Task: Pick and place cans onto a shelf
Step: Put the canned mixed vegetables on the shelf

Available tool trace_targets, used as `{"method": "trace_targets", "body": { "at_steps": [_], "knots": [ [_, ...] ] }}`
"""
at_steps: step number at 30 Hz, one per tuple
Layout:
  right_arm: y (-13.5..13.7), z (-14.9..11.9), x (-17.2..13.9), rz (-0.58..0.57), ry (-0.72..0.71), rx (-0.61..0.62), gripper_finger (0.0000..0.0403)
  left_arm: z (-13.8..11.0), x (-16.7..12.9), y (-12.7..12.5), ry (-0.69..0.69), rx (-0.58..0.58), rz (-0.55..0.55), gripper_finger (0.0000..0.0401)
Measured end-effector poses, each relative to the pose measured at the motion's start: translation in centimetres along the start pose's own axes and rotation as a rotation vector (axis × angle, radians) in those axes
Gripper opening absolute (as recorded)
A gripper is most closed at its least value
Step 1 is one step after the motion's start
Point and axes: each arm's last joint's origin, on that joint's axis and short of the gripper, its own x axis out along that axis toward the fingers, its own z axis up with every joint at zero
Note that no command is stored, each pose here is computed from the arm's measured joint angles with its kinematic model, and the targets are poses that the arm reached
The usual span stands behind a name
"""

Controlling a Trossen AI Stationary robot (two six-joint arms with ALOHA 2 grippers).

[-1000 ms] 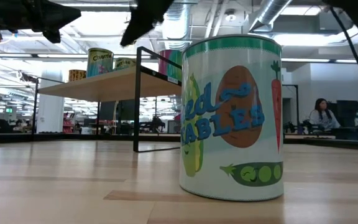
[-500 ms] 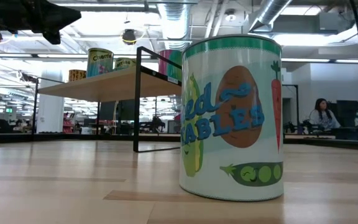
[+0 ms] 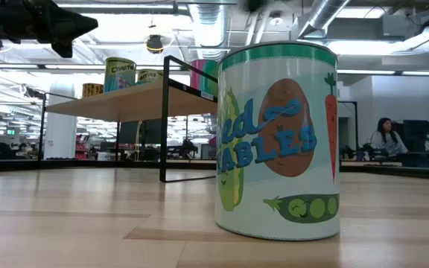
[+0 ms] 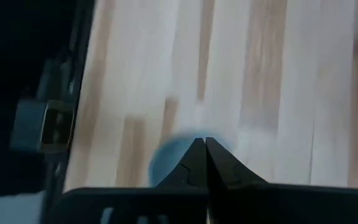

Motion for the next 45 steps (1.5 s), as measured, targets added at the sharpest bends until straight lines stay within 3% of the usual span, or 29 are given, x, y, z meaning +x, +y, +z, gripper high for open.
{"method": "trace_targets", "body": {
  "at_steps": [6,16,23,33,45],
  "knots": [
    [0.0,-2.1,-1.5,-0.092,0.156,0.227,0.0023,-0.2,0.0,0.0,0.016,-0.008,0.000,0.0000],
    [-2.7,-1.6,0.0,-0.127,0.170,0.527,0.0108,-0.4,0.0,-0.1,0.037,-0.028,-0.020,0.0000],
    [-2.6,-1.2,0.2,-0.080,0.157,0.549,0.0150,-0.4,0.0,-0.1,0.036,-0.026,-0.021,0.0000],
    [-3.0,-1.2,0.3,-0.102,0.147,0.556,0.0143,-0.4,0.0,-0.1,0.034,-0.025,-0.021,0.0000],
    [-3.3,-2.4,3.6,-0.028,0.121,0.579,0.0147,-0.4,0.0,-0.1,0.035,-0.025,-0.022,0.0000]
  ]
}}
